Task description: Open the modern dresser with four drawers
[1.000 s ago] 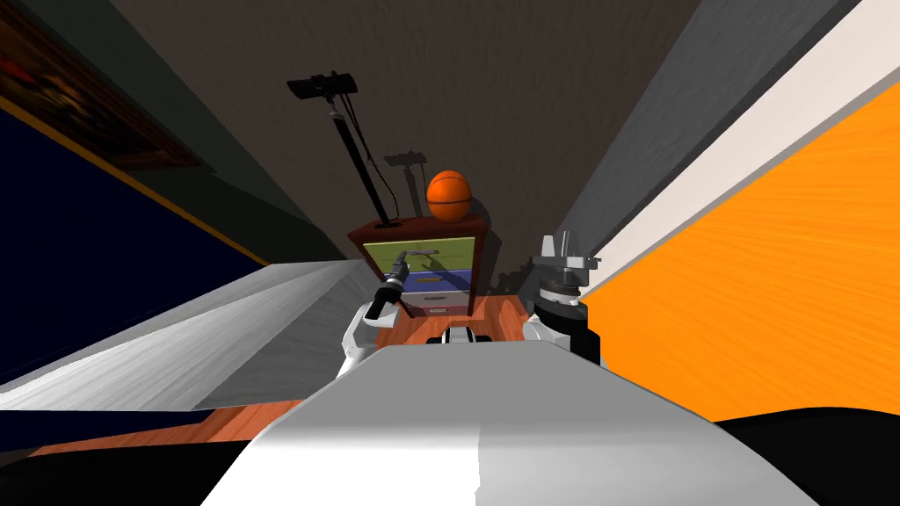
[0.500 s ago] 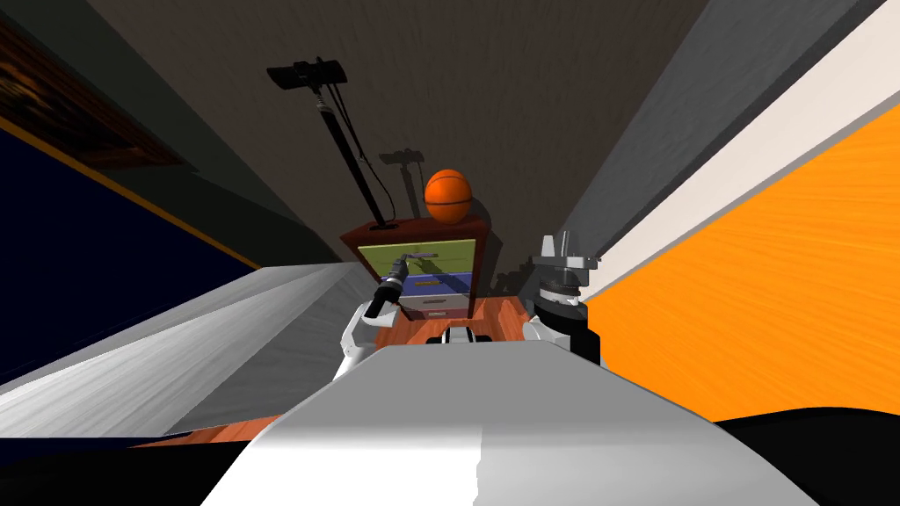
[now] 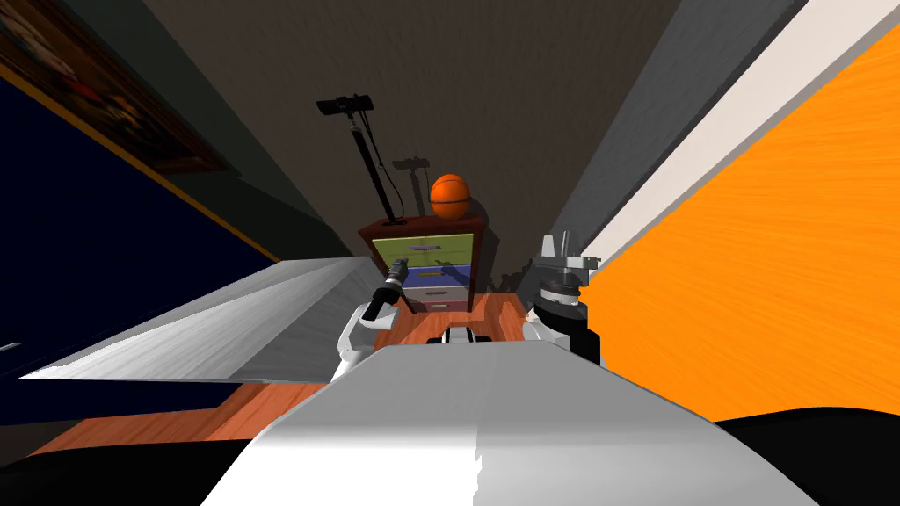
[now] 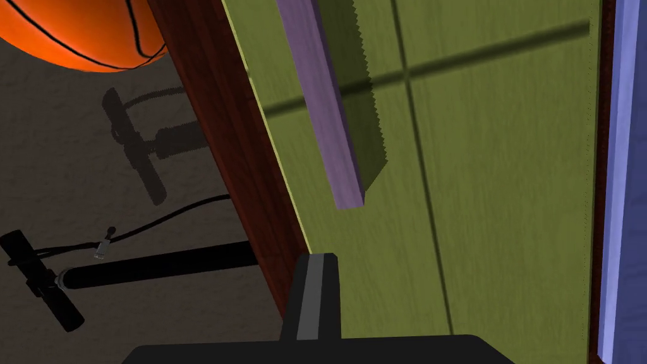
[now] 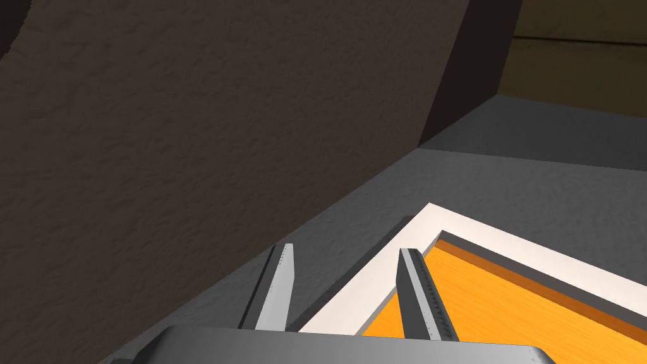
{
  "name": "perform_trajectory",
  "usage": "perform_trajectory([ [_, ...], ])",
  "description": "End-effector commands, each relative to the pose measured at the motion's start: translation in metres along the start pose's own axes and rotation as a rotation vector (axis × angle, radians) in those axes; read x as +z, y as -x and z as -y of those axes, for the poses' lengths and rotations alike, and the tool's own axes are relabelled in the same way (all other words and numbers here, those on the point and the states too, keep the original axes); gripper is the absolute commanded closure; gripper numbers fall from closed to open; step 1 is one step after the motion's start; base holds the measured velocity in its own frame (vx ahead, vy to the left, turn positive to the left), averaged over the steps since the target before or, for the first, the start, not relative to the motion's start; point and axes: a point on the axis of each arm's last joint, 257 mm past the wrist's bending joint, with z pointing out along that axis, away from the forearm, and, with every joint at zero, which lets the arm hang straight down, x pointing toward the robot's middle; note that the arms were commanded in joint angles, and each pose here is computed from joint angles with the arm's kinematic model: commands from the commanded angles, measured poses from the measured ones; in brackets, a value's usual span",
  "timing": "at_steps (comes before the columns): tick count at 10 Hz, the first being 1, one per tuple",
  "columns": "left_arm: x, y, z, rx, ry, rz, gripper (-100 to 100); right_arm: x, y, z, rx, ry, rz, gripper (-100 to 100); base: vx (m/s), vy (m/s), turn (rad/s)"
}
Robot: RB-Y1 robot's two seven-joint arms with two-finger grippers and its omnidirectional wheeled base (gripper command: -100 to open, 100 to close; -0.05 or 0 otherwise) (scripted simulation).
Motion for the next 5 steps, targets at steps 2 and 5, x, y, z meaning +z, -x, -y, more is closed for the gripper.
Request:
perform_trajectory([
  [2, 0.0004, 0.0034, -0.0003, 0.005, 0.024, 0.004, -100, -0.0001, 0.0001, -0.0001, 0.0, 0.0, 0.0, 0, 0.155, 0.004, -0.034],
  [5, 0.0004, 0.0057, 0.0002, 0.008, 0.04, 0.006, -100, -0.0001, 0.0001, -0.0001, 0.0, 0.0, 0.0, 0, 0.183, 0.003, -0.029],
])
